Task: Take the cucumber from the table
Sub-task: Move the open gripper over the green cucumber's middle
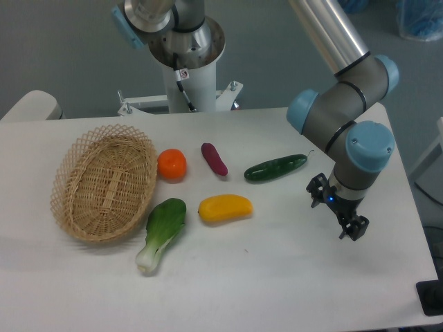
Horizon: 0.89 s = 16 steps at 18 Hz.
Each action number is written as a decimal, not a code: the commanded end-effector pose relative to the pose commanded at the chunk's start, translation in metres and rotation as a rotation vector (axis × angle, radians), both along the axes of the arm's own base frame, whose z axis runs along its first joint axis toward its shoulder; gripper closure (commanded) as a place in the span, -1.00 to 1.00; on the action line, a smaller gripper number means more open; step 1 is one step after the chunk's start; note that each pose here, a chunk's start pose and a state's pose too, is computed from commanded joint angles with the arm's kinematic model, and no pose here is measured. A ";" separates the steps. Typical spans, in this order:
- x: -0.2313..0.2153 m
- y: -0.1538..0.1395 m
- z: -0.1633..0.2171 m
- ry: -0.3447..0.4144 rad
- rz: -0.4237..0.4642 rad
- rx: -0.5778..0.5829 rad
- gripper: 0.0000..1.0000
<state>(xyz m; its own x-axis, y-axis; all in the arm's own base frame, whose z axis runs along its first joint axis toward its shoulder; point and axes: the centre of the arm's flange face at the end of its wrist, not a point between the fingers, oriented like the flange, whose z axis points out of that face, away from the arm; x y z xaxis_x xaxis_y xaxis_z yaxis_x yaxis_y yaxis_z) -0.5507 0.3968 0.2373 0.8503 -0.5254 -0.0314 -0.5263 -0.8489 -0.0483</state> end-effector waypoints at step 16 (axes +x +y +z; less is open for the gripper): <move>0.042 -0.066 -0.034 -0.084 -0.158 -0.029 -1.00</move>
<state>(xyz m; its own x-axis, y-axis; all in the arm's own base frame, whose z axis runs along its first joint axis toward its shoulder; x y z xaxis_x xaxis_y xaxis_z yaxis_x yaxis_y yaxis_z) -0.5092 0.3310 0.2036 0.7561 -0.6523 0.0535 -0.6484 -0.7577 -0.0745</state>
